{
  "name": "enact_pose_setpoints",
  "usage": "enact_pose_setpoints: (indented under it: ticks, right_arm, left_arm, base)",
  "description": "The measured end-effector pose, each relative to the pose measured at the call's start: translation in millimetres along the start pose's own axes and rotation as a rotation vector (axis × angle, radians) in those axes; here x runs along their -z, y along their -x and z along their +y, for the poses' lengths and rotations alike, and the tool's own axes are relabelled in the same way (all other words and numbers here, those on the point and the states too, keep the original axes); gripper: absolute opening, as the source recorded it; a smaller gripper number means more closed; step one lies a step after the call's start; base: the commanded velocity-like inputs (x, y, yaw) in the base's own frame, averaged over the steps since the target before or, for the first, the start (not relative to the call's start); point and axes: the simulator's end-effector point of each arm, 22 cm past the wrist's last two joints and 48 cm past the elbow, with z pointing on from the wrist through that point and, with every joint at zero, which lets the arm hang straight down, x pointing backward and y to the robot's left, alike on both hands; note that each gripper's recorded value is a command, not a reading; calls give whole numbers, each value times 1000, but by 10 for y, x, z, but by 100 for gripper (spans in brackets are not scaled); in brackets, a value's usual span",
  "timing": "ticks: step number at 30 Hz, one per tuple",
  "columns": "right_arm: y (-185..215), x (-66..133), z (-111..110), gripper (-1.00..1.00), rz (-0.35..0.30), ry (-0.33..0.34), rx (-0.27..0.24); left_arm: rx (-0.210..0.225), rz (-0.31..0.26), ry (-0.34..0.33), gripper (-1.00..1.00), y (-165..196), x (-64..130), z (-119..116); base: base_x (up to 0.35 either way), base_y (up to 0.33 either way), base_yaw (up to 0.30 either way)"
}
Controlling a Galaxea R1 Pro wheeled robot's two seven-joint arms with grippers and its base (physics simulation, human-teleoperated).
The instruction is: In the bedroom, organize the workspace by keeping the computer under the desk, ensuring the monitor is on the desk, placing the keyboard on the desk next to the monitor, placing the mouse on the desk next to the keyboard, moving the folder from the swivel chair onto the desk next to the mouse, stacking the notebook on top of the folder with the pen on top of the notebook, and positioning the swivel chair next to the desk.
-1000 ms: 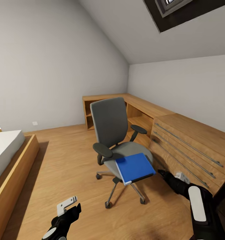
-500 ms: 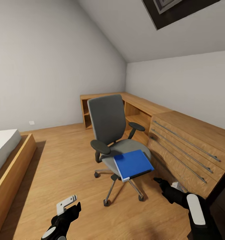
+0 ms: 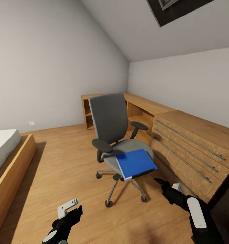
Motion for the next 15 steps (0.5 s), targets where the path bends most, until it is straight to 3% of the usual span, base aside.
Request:
enact_pose_setpoints:
  ticks: [4,11,13,15]
  right_arm:
    - [44,-1,10,100,-11,47,5]
    - [127,7,-123,100,-25,69,16]
    - [344,124,-69,100,-44,148,26]
    - [385,158,-86,100,-37,171,18]
  left_arm:
    - [0,0,0,100,-73,-45,25]
    - [0,-1,0,100,-199,-124,66]
    - [1,-1,-1,100,-235,-146,78]
    - [1,-1,-1,100,-272,-168,90]
  base:
    - [0,0,0]
    - [0,0,0]
    - [0,0,0]
    - [0,0,0]
